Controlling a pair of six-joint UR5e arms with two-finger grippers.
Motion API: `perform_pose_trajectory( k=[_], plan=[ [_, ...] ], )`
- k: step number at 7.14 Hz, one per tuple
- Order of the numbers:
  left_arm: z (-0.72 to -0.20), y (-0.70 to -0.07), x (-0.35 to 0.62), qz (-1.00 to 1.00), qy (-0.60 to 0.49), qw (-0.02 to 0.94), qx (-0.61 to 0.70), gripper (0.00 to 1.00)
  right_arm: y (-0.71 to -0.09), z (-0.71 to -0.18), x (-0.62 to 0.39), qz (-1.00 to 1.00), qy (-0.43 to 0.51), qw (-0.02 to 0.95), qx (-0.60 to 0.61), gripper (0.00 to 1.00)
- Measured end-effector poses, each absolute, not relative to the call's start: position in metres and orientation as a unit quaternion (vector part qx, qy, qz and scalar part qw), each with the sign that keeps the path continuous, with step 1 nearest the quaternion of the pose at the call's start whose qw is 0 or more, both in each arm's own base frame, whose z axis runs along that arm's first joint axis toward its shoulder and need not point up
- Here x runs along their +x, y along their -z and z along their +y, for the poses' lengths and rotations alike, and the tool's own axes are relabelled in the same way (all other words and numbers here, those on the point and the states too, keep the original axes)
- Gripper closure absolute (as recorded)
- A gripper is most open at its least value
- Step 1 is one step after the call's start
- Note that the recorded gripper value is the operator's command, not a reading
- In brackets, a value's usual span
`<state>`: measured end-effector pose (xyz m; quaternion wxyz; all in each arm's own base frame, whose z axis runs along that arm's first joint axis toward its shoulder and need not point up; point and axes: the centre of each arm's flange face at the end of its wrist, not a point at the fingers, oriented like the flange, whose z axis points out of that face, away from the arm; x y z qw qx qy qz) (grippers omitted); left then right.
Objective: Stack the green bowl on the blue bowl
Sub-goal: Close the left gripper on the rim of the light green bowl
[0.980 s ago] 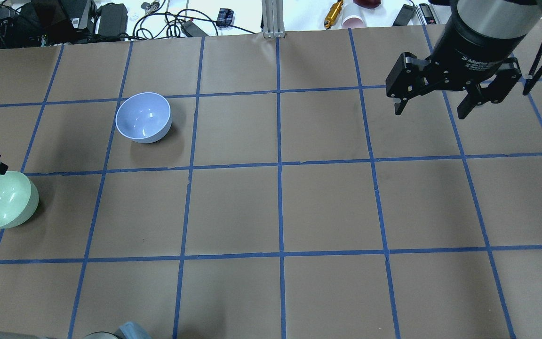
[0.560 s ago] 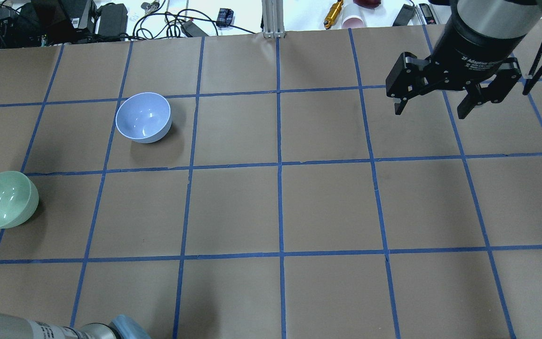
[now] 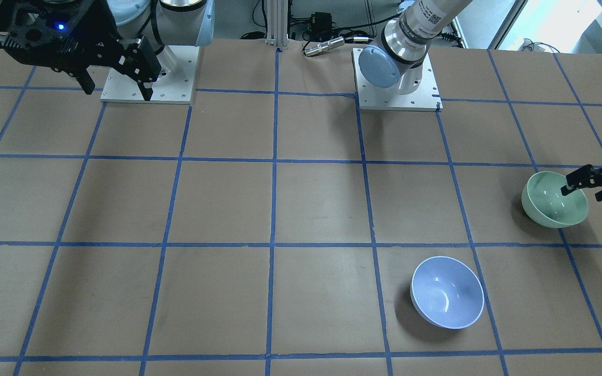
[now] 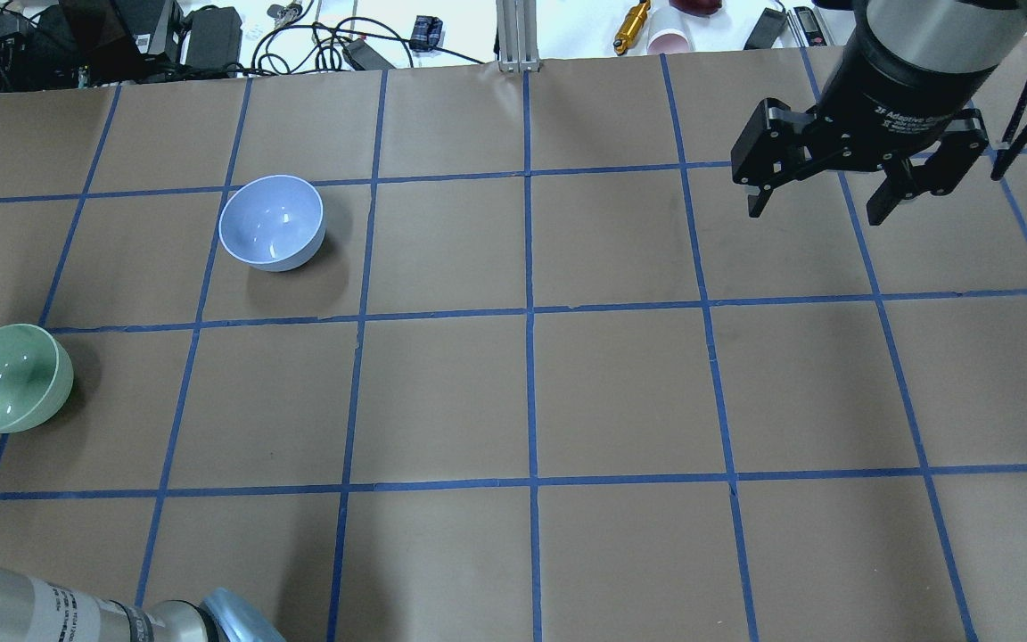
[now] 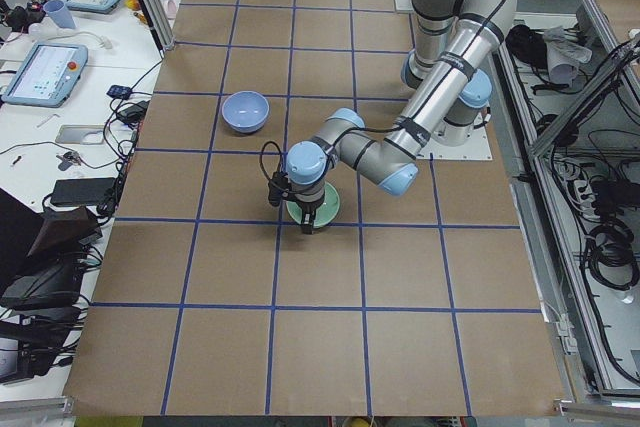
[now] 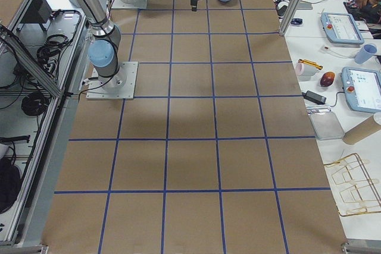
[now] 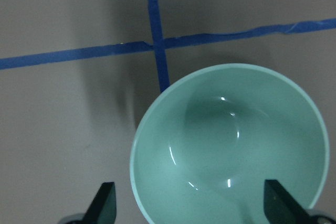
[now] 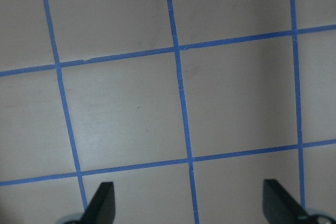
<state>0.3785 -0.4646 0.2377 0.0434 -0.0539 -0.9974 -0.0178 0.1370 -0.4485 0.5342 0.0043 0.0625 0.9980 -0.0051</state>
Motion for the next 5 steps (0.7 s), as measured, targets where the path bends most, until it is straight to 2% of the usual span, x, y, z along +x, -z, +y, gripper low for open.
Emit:
perform_pose_trajectory(
  k=[3,4,5],
  plan=[
    [-0.456,-0.208,0.395,-0.997,0.03,0.06,-0.04,0.0,-0.534,-0.448,0.137,0.998,0.005,0.004,0.062,0.0],
    [-0.455,-0.199,0.395,-0.996,0.038,0.065,-0.038,0.07,-0.534,-0.448,0.137,0.998,0.005,0.004,0.062,0.0],
    [-0.454,-0.194,0.395,-0.996,0.042,0.068,-0.036,0.08,-0.534,-0.448,0.137,0.998,0.005,0.004,0.062,0.0]
  ],
)
